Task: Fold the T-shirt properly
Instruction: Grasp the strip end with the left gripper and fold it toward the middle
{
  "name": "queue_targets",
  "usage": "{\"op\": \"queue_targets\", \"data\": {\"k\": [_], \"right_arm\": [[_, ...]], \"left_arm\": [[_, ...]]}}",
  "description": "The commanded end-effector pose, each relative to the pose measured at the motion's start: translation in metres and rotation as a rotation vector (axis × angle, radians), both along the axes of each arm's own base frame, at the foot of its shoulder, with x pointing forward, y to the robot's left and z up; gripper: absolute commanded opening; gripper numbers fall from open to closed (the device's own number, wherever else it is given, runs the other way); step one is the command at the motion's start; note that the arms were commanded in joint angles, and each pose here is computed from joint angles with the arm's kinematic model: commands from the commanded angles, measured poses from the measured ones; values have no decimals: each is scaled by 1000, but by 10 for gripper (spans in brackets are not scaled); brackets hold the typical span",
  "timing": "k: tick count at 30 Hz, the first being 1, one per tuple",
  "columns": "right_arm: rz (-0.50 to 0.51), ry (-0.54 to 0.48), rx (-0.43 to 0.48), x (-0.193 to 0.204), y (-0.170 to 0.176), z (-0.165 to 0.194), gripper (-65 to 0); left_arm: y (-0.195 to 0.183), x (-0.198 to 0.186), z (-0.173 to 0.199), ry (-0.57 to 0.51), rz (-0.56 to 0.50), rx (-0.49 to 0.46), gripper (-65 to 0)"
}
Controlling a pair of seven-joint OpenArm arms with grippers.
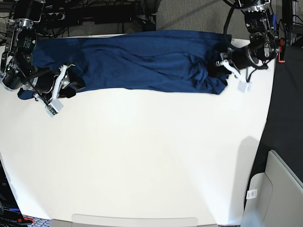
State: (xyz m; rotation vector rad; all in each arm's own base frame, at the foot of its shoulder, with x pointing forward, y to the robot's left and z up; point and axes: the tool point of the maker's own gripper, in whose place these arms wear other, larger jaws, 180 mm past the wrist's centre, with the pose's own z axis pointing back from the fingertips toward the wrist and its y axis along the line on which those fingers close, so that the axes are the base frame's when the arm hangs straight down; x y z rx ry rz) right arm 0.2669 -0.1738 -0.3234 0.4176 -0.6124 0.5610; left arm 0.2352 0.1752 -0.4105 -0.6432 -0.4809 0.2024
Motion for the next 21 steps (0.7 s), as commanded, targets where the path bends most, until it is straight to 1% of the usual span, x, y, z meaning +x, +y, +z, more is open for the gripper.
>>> {"op": "queue_targets", "data": {"k": [1, 9, 12, 14, 16, 19, 21], "right_arm": [[5, -47, 5, 7, -2, 13, -399], [3, -48, 4, 7, -2, 13, -399], [-37, -53, 1, 7, -14, 15, -399], [-74, -62, -3, 7, -25, 18, -399], [-93, -68, -4, 8, -31, 19, -399], [-126, -76, -5, 8, -40, 22, -399], [-133, -76, -6, 7, -42, 22, -399]], "left_arm": [[11, 13, 9, -28, 12, 37, -649], [13, 60, 41, -141, 22, 39, -649], [16, 65, 49, -161, 6, 56, -649], [10, 67, 63, -205, -15, 70, -649], [0, 64, 74, -231, -56, 82, -649], [-33, 51, 82, -261, -137, 74, -649], [-56, 45, 85, -276, -179, 49, -649]]}}
